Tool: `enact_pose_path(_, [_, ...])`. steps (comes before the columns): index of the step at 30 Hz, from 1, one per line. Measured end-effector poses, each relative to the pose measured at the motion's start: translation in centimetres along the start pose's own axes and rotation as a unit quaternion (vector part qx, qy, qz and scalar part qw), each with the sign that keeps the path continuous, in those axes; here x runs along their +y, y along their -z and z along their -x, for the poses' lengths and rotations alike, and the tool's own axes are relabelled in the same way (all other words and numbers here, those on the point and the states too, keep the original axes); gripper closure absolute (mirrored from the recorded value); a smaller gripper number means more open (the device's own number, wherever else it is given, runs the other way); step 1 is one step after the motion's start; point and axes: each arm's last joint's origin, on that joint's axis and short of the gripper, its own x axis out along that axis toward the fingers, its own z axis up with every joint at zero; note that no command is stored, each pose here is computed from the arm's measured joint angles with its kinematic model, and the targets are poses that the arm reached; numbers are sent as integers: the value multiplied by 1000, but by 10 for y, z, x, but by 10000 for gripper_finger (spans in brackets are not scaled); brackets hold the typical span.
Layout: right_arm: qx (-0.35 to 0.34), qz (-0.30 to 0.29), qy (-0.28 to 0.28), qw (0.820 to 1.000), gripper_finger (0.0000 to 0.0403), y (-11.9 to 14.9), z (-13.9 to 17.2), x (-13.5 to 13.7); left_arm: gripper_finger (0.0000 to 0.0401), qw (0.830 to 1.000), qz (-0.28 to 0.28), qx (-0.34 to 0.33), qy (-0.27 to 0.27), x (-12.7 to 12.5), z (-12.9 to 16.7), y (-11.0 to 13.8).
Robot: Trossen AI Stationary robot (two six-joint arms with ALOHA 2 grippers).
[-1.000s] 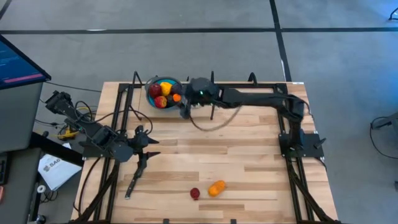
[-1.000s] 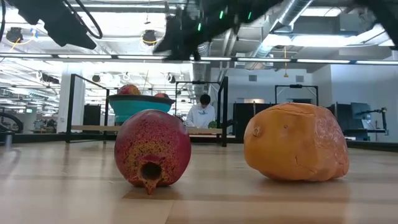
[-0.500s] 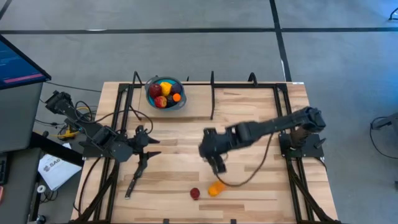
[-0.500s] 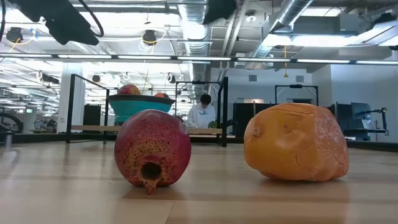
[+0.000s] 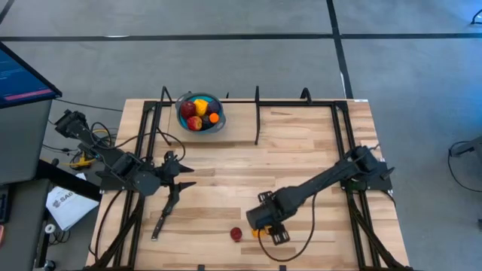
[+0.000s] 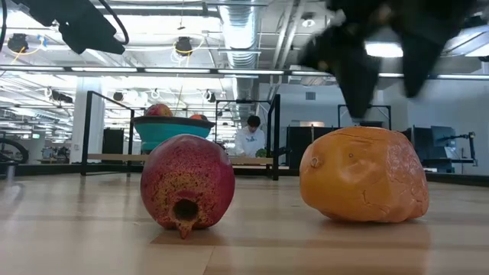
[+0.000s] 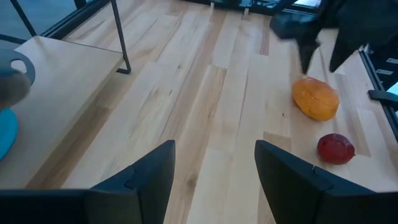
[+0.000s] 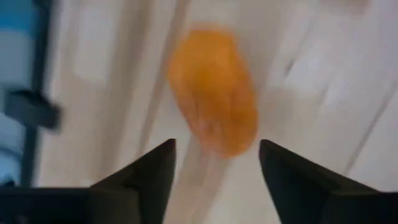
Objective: Pick & Place Fruit
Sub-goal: Put the yellow mango in the blue strainer bowl on the shelf
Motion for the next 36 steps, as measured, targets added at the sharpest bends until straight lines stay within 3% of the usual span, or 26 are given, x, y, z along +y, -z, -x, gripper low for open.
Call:
enact_pose_path(2, [42,6,5,999,148,5,-12,-2,188,1000,0,-1,-1,0,0,0])
enact_pose_path(8, [79,26,9,996,63,4,-37,-11,188,1000,0,-2,-3,0,0,0])
enact_pose_path(14, [33,77,10,996,39,-5,-48,-2,188,1000,2,-4,-2,0,0,0])
enact_pose_path(19, [1,83,16,996,66,-11,-48,2,188,1000,-1,0,-4,1,-4,8])
enact_pose_path(24, [9,61,18,998,124,-8,-49,-3,188,1000,8,-8,2,1,-10,17])
enact_pose_path(29, [-15,38,18,999,188,-10,-30,-14,188,1000,13,-15,6,1,-11,19])
enact_pose_path(33, [-77,15,20,997,224,-14,-9,-36,188,999,-1,-42,21,-3,-11,13])
enact_pose_path(36, [-165,-21,21,986,221,-13,-2,-62,188,996,-23,-81,40,-7,-10,4])
